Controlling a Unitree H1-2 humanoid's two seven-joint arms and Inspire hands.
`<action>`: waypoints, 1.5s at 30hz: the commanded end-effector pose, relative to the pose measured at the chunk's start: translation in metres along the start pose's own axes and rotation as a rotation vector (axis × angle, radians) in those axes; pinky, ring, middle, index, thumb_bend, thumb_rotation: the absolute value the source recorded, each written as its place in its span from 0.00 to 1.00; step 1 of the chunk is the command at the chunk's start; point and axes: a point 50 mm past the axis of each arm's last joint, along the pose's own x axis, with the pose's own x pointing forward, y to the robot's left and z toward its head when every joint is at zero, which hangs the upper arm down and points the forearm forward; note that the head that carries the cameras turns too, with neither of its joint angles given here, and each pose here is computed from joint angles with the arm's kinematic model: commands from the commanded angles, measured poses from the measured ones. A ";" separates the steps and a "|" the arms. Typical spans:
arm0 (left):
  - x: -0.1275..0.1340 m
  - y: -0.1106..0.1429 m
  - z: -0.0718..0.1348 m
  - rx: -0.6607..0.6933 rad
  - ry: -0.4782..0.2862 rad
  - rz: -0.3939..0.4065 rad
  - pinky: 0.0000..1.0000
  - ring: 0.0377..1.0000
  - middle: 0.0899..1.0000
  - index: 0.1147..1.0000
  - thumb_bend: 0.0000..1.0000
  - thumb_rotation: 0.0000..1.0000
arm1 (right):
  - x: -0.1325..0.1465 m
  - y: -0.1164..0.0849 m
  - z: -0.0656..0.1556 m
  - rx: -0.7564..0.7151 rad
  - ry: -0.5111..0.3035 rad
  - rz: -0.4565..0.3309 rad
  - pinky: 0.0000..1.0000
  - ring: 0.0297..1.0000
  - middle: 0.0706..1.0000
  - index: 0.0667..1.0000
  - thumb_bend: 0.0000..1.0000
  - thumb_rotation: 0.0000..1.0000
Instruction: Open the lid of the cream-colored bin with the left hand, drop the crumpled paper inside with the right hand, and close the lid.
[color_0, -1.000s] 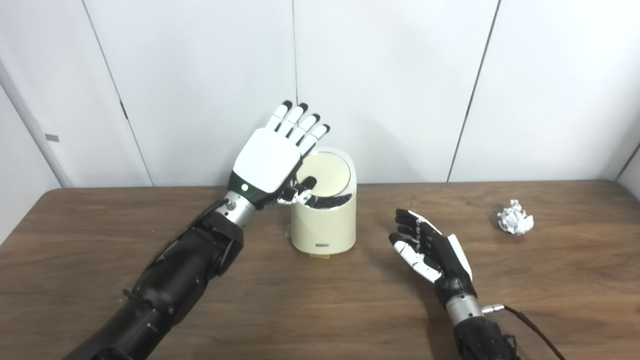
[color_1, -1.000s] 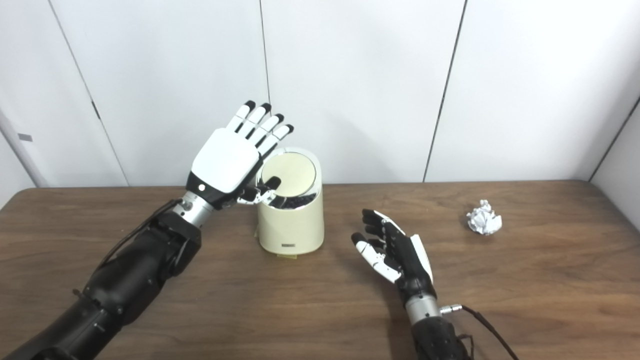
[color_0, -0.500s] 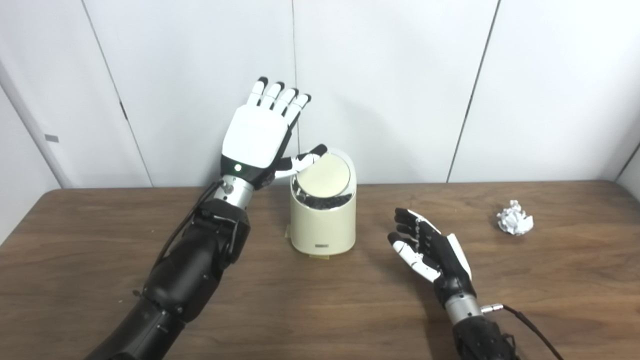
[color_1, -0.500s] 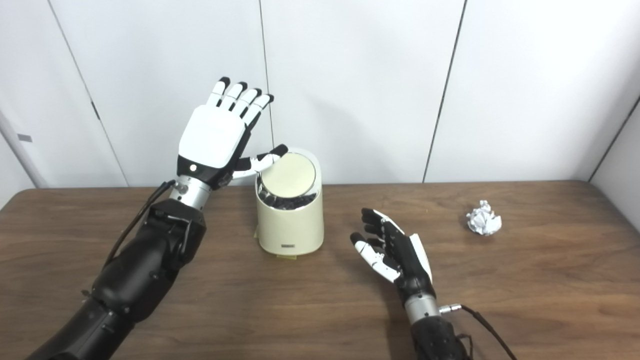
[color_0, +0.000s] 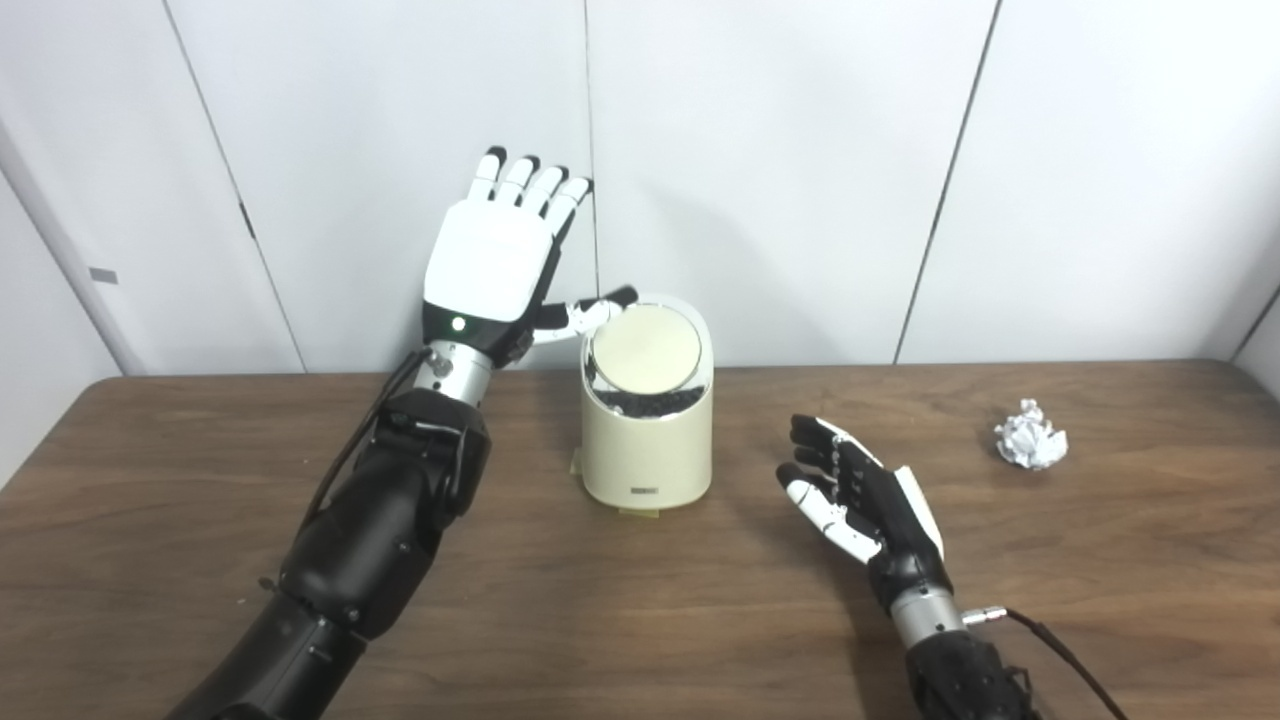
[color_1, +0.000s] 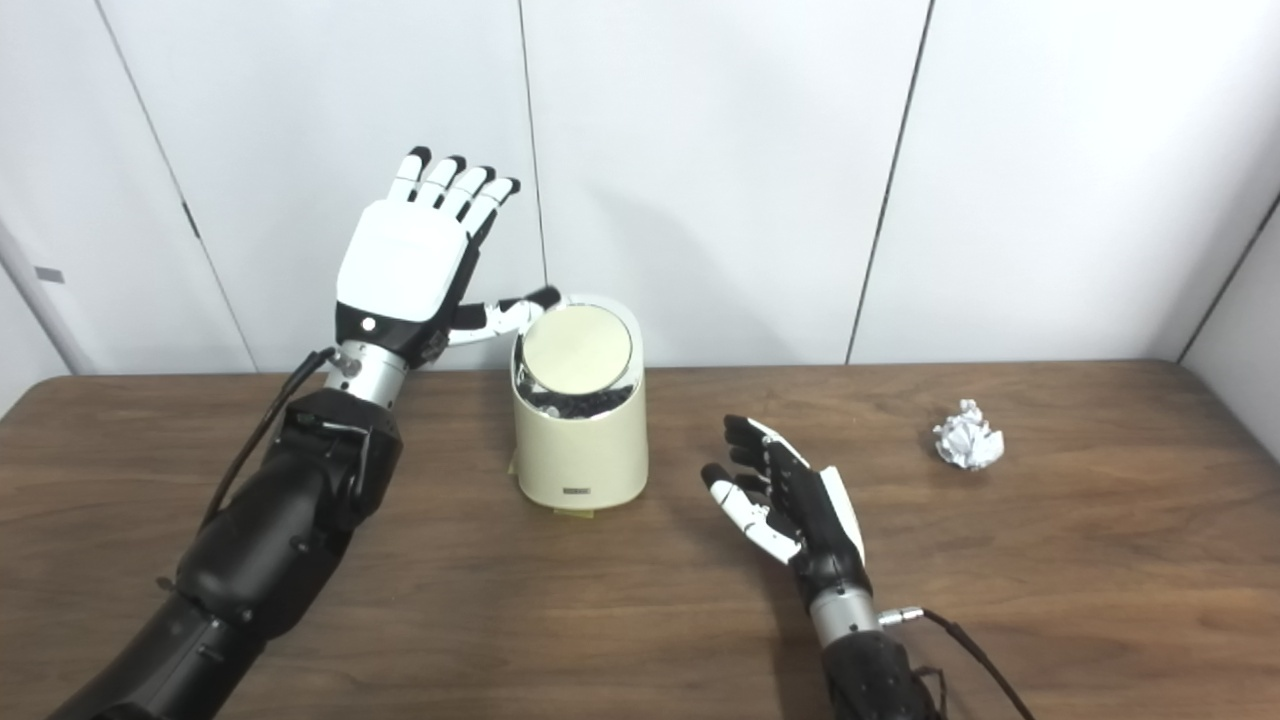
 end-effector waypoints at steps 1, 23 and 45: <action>0.015 0.020 -0.004 0.011 -0.016 0.059 1.00 0.94 0.90 0.90 0.88 0.68 | 0.013 -0.002 0.022 -0.001 -0.101 -0.010 0.77 0.84 0.83 0.81 0.22 0.44; 0.019 -0.012 0.007 -0.009 -0.012 -0.062 1.00 0.94 0.91 0.91 1.00 0.48 | 0.011 0.001 0.026 0.000 -0.098 -0.008 0.76 0.83 0.83 0.81 0.23 0.46; 0.027 0.001 0.013 0.000 0.004 -0.061 1.00 0.95 0.92 0.91 0.94 0.88 | 0.014 0.002 0.023 -0.003 -0.109 -0.003 0.77 0.83 0.83 0.81 0.21 0.45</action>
